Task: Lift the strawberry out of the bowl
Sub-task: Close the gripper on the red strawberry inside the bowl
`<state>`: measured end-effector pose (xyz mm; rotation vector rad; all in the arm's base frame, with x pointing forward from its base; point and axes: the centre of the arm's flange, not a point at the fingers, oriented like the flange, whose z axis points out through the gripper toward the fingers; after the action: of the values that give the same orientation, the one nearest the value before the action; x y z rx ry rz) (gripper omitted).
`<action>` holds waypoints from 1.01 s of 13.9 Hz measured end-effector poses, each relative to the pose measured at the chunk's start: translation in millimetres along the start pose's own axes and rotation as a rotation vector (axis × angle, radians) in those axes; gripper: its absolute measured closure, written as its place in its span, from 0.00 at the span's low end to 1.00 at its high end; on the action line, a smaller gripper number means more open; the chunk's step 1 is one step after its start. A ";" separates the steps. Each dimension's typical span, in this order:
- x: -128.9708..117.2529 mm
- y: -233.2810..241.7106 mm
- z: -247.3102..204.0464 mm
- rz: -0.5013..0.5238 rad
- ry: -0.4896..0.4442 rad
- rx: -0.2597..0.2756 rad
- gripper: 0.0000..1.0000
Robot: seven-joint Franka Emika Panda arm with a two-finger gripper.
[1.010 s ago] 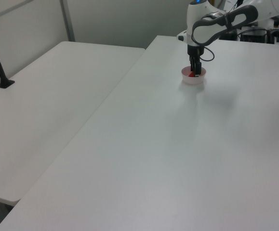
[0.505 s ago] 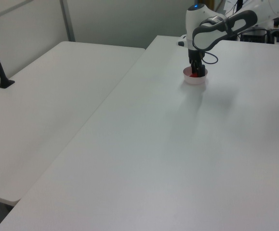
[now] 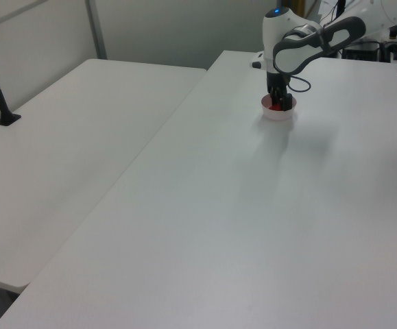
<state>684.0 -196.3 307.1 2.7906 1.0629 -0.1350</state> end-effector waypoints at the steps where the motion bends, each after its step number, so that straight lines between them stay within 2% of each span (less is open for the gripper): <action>1: 0.3 0.2 -1.0 0.000 0.001 -0.001 0.29; 2: 0.4 0.9 -2.3 0.001 0.003 -0.004 0.36; 3: 0.4 1.2 -2.9 0.001 0.003 -0.005 0.36; 7: 1.2 3.9 -11.3 0.029 0.020 -0.012 0.36; 12: -2.6 2.9 -28.1 0.066 0.037 0.018 0.40; 14: -4.7 3.4 -30.9 0.070 0.035 0.019 0.35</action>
<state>683.7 -196.5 338.6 2.8531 0.9757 -0.0888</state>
